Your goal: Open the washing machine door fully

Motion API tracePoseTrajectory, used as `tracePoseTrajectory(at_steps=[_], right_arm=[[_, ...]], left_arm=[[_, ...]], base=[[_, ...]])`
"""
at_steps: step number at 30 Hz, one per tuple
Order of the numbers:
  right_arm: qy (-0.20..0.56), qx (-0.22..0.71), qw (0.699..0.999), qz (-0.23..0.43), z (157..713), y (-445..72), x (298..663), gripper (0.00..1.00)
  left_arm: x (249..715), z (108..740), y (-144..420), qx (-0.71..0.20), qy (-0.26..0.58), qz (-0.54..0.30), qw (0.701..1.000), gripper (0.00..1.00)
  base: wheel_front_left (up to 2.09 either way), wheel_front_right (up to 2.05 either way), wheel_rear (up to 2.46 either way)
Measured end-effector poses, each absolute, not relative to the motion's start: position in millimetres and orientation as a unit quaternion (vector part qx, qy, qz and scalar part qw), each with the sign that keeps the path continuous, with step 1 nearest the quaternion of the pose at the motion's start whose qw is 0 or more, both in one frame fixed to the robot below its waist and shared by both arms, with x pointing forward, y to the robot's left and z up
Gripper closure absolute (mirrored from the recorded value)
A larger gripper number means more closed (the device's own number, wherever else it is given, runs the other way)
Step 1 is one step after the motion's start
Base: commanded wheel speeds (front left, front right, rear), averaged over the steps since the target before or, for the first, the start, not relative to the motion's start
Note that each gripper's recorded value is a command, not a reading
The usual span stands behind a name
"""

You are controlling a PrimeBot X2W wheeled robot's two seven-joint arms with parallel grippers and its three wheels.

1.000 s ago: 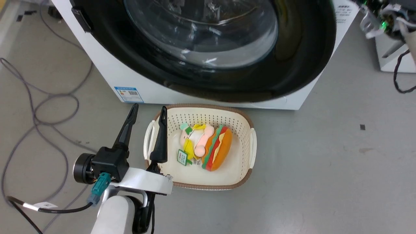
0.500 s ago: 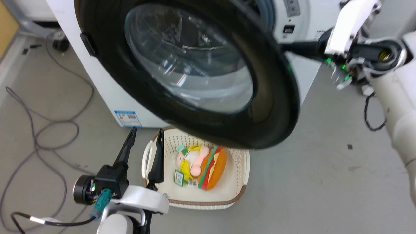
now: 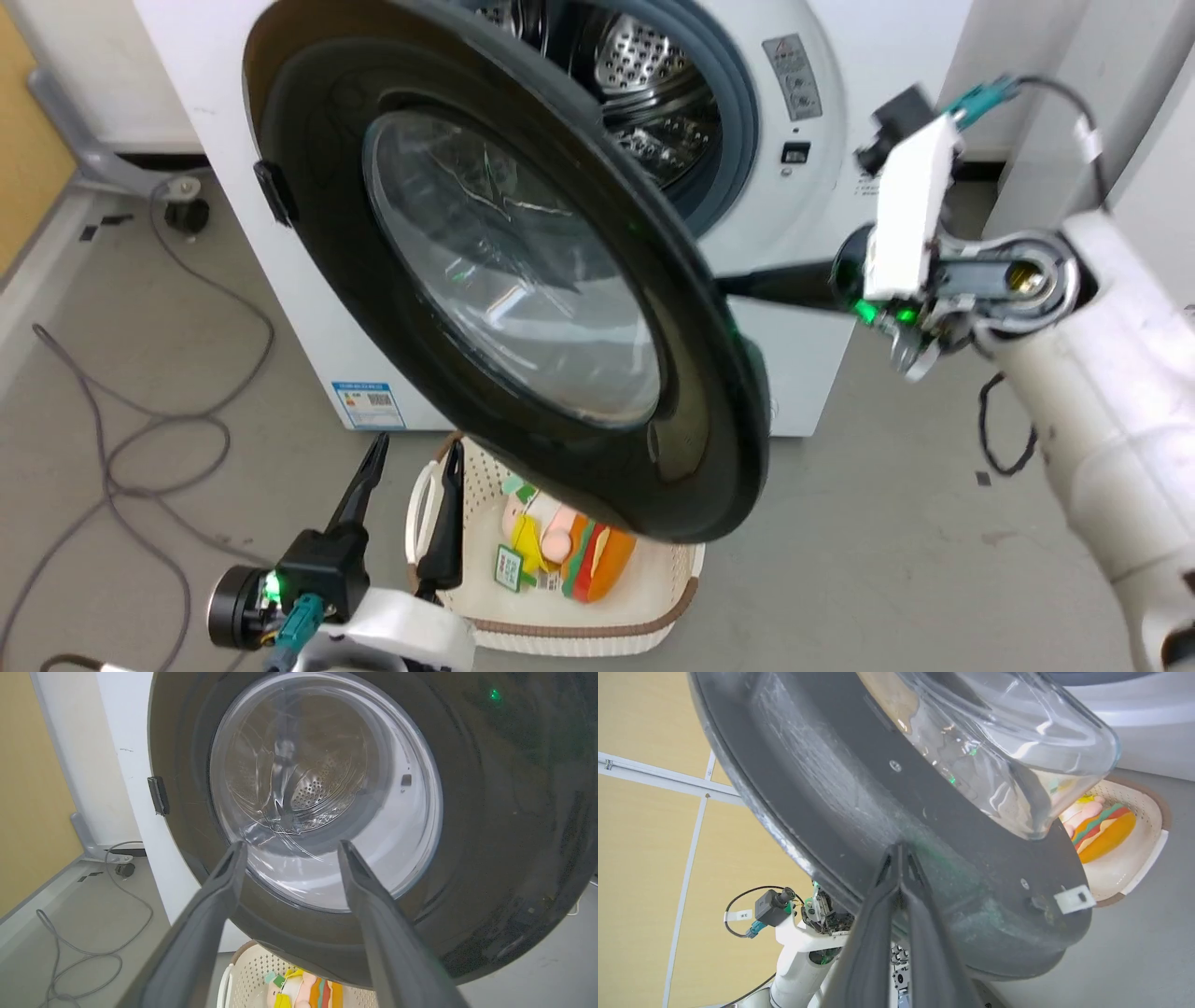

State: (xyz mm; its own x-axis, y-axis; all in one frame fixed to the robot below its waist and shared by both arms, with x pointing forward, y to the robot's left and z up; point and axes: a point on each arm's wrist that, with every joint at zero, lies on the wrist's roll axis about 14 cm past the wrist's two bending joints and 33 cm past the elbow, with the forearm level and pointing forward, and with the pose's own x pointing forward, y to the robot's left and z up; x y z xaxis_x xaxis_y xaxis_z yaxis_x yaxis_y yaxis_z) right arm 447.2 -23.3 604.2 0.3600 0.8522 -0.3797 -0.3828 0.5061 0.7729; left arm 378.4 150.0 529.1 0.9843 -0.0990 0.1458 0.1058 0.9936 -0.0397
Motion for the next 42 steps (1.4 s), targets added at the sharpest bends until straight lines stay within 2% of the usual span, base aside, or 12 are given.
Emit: tracePoseTrajectory(at_steps=[7, 13, 22, 27, 33, 34, 35, 36, 42], right_arm=[[0.417, 0.283, 0.734, 0.455, 598.3, -0.3, 408.4, 1.00], [0.433, 0.278, 0.688, 0.512, 596.7, 29.8, 371.3, 1.00], [0.432, 0.271, 0.656, 0.557, 596.8, 56.6, 342.5, 1.00], [0.397, 0.314, 0.659, 0.556, 605.8, 59.8, 346.4, 1.00], [0.257, 0.443, 0.698, 0.500, 637.5, 27.0, 379.5, 1.00], [0.233, 0.468, 0.703, 0.482, 639.4, 16.8, 384.5, 0.72], [0.214, 0.484, 0.709, 0.466, 638.5, 6.7, 387.0, 0.06], [0.197, 0.495, 0.718, 0.447, 635.8, -3.4, 388.9, 0.00], [0.115, 0.570, 0.750, 0.316, 601.8, -64.3, 390.2, 0.00]], left_arm=[[369.4, 527.6, 152.7, -0.023, -0.070, -0.048, 0.996, 0.00], [362.1, 523.9, 156.0, -0.022, -0.065, -0.042, 0.997, 0.00], [359.0, 520.8, 159.6, -0.020, -0.060, -0.037, 0.997, 0.00], [358.8, 518.9, 158.8, -0.020, -0.057, -0.038, 0.997, 0.00], [359.8, 517.0, 155.2, -0.023, -0.054, -0.043, 0.997, 0.00], [360.2, 516.8, 154.4, -0.024, -0.054, -0.044, 0.997, 0.00], [360.8, 516.4, 153.6, -0.025, -0.053, -0.045, 0.997, 0.00], [361.3, 516.1, 152.6, -0.025, -0.053, -0.047, 0.997, 0.00], [364.5, 511.5, 148.5, -0.024, -0.046, -0.053, 0.997, 0.00]], base=[[0.00, 0.00, 0.00], [0.00, 0.00, 0.00], [0.00, 0.00, 0.00], [0.00, 0.00, 0.00], [0.00, 0.00, 0.00], [0.00, 0.00, 0.00], [0.00, 0.00, 0.00], [0.00, 0.00, 0.00], [0.00, 0.00, 0.00]])
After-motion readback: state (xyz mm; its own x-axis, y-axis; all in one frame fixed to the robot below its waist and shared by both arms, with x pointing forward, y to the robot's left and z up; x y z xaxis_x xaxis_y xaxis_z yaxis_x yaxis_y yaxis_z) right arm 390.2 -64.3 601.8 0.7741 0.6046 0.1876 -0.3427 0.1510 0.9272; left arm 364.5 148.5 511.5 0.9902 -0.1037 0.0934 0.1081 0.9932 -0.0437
